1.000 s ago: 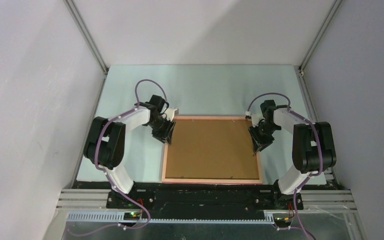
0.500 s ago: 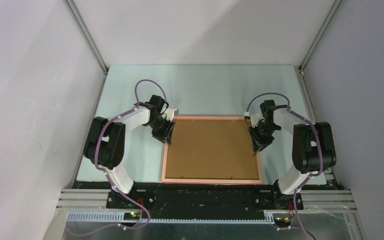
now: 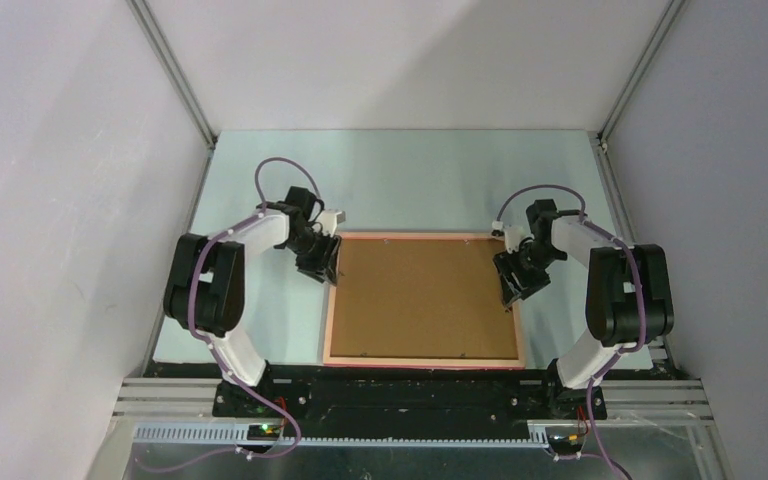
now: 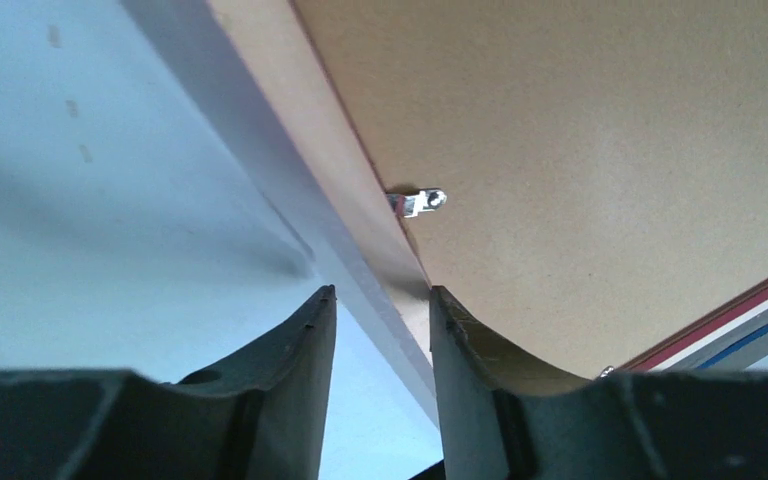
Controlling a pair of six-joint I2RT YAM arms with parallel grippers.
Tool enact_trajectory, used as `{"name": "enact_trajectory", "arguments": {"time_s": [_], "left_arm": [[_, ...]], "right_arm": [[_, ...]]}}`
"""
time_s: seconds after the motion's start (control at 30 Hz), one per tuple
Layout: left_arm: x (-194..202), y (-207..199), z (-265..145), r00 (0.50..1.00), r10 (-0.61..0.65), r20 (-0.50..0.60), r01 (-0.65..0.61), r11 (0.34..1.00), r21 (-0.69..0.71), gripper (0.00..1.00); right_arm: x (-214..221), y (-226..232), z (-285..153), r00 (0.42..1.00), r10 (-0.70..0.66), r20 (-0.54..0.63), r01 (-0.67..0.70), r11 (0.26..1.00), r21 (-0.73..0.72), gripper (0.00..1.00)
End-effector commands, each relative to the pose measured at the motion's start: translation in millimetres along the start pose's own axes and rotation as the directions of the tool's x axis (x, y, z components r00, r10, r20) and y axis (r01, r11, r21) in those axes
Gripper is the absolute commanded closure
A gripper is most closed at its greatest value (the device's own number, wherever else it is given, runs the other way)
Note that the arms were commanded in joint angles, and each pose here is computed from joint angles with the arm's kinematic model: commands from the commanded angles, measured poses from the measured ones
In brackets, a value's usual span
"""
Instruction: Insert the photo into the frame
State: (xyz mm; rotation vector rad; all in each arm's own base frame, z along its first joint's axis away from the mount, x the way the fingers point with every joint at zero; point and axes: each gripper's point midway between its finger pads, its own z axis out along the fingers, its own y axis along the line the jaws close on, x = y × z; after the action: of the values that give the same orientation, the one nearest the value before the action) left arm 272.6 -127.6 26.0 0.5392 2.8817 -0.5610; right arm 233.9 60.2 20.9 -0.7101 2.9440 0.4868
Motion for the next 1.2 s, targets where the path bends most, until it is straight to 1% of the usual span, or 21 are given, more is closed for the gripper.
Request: {"name": "enact_trajectory", "arguments": {"time_s": [0.0, 0.2, 0.37, 0.5, 0.7, 0.77, 0.9, 1.03, 1.1, 1.17], "left_arm": [[-21.5, 5.3, -13.5, 0.997, -0.021, 0.077, 0.019, 0.999, 0.028, 0.54], [-22.8, 6.1, -15.6, 0.996, -0.036, 0.087, 0.032, 0.998, 0.048, 0.5], [-19.4, -0.4, -13.2, 0.996, -0.035, 0.078, 0.028, 0.996, 0.089, 0.51], [-14.0, -4.7, -9.3, 0.997, -0.035, 0.062, 0.027, 0.992, 0.121, 0.53], [-8.6, -8.2, -3.3, 0.998, -0.045, 0.039, 0.038, 0.987, 0.156, 0.55], [-7.3, -8.7, -0.3, 0.998, -0.052, 0.027, 0.047, 0.985, 0.166, 0.56], [-7.3, -10.8, 4.2, 0.998, -0.063, 0.011, 0.059, 0.981, 0.185, 0.58], [-8.6, -9.0, 8.4, 0.998, -0.065, 0.0, 0.064, 0.982, 0.177, 0.62], [-9.8, -9.0, 10.2, 0.998, -0.067, -0.004, 0.066, 0.982, 0.179, 0.68], [-13.9, -9.5, 10.4, 0.998, -0.065, -0.001, 0.064, 0.981, 0.181, 0.78]], "right_arm": [[-17.5, 4.4, -14.8, 0.997, 0.02, 0.077, -0.017, 0.999, -0.031, 0.39], [-24.8, 1.0, -17.5, 0.994, 0.044, 0.097, -0.041, 0.999, -0.028, 0.39], [-30.8, -4.3, -15.6, 0.992, 0.068, 0.102, -0.067, 0.998, -0.015, 0.41], [-34.0, -9.9, -9.4, 0.991, 0.093, 0.094, -0.093, 0.996, -0.008, 0.45], [-36.8, -13.1, -2.6, 0.99, 0.118, 0.077, -0.117, 0.993, -0.014, 0.56], [-38.6, -13.9, -2.2, 0.989, 0.123, 0.077, -0.123, 0.992, -0.016, 0.63], [-43.7, -16.2, -3.3, 0.987, 0.141, 0.084, -0.139, 0.99, -0.021, 0.74], [-50.9, -17.3, -4.1, 0.981, 0.168, 0.095, -0.165, 0.985, -0.04, 0.8], [-53.6, -17.0, -3.1, 0.979, 0.178, 0.097, -0.174, 0.983, -0.05, 0.82], [-56.4, -16.6, -2.1, 0.977, 0.19, 0.099, -0.185, 0.981, -0.058, 0.84]]}}
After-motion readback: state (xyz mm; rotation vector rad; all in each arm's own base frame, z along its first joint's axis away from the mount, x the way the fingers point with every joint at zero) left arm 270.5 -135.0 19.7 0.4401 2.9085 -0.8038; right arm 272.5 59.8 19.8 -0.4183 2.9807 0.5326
